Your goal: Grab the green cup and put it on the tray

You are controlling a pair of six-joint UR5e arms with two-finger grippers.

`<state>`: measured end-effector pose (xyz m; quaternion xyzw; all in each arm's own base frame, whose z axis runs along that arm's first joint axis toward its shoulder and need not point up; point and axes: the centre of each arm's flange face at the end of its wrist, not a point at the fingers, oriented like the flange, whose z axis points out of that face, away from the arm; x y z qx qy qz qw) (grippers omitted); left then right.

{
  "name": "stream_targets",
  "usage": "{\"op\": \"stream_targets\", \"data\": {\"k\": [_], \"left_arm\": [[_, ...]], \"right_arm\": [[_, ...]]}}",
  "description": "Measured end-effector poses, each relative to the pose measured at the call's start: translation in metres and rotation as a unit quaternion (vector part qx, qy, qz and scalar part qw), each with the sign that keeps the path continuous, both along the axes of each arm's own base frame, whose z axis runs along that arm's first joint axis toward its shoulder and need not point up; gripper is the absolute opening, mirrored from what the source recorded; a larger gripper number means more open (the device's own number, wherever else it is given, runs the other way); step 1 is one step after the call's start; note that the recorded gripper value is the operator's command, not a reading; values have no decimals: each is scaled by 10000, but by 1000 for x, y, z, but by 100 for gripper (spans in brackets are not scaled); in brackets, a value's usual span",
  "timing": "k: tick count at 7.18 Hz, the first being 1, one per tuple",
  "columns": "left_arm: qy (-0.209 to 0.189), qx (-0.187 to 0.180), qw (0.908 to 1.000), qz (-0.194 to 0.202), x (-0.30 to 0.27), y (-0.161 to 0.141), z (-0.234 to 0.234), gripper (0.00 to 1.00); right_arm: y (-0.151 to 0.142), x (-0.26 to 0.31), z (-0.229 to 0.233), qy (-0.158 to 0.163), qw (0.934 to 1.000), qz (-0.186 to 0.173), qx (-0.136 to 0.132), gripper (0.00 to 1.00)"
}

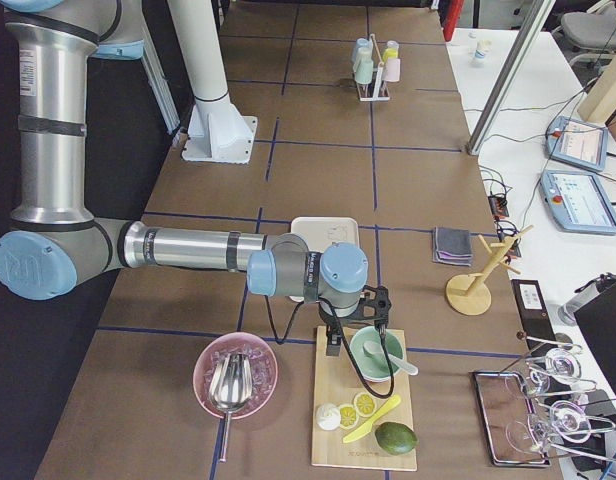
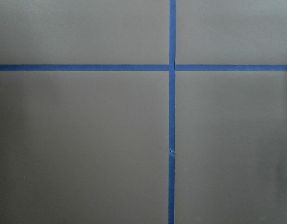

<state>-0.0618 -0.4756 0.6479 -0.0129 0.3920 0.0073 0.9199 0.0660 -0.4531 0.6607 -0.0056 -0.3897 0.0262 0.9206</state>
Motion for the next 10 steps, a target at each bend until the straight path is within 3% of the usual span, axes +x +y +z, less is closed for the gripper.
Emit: {"op": "stream_targets", "data": {"k": [10], "left_arm": [[-46,12,10000,18,1,-1,0,100]], "right_arm": [[-10,0,-14,-37,9999,11,141,100]]}}
